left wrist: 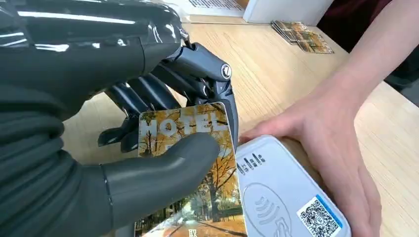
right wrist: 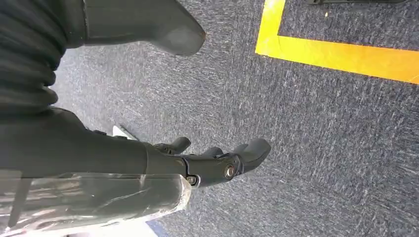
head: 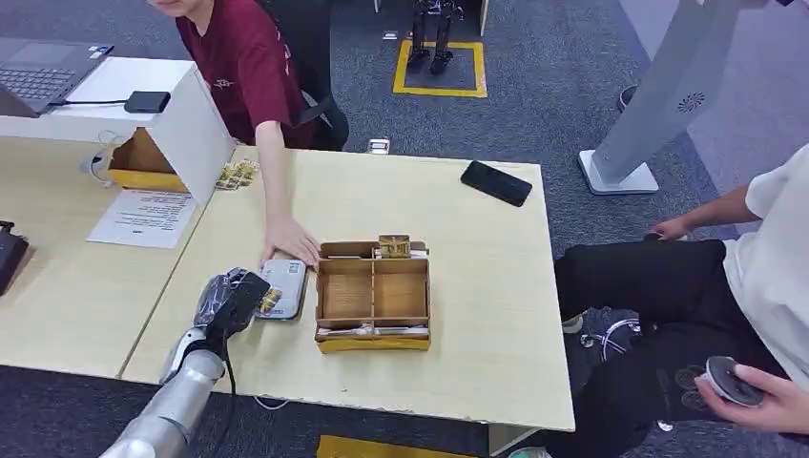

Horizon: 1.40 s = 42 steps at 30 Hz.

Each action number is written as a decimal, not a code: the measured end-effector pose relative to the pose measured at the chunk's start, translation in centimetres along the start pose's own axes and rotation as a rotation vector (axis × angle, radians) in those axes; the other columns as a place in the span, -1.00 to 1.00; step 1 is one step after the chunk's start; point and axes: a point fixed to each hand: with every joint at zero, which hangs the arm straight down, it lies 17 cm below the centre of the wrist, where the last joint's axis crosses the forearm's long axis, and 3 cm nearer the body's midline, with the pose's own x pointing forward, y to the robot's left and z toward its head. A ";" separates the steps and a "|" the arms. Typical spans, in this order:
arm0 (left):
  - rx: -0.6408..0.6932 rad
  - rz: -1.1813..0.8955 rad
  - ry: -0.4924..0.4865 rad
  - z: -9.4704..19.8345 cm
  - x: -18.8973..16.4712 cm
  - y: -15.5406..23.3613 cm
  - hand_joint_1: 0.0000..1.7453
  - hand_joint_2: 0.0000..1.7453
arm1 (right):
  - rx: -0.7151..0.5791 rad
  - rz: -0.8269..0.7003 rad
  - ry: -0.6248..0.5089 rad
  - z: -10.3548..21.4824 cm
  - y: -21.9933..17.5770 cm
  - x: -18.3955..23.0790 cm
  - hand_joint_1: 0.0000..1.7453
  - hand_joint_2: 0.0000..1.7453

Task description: Pass the card to the sensor for recognition and then transmit it.

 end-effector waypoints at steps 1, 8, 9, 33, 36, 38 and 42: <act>-0.005 0.045 0.003 0.0 0.0 -0.1 1.00 1.00 | 0.000 0.002 0.000 0.0 0.0 0.0 -1.00 1.00; 0.083 0.549 0.056 -1.4 0.4 2.8 1.00 1.00 | 0.010 0.016 0.003 0.0 0.1 -0.1 -1.00 1.00; 0.109 0.588 0.055 -1.7 0.4 3.6 1.00 1.00 | 0.010 0.015 0.004 0.0 0.1 -0.1 -1.00 1.00; 0.286 0.760 0.008 -2.8 1.7 8.3 1.00 1.00 | 0.009 0.021 0.009 -0.1 0.0 0.0 -1.00 1.00; 0.287 0.760 0.006 -2.8 1.7 8.4 1.00 1.00 | 0.009 0.021 0.009 -0.1 0.0 0.0 -1.00 1.00; 0.287 0.761 0.006 -2.8 1.8 8.4 1.00 1.00 | 0.009 0.021 0.009 -0.1 0.0 0.0 -1.00 1.00; 0.339 0.698 -0.010 -2.7 1.8 9.3 1.00 1.00 | 0.010 0.025 0.008 -0.1 0.0 0.0 -1.00 1.00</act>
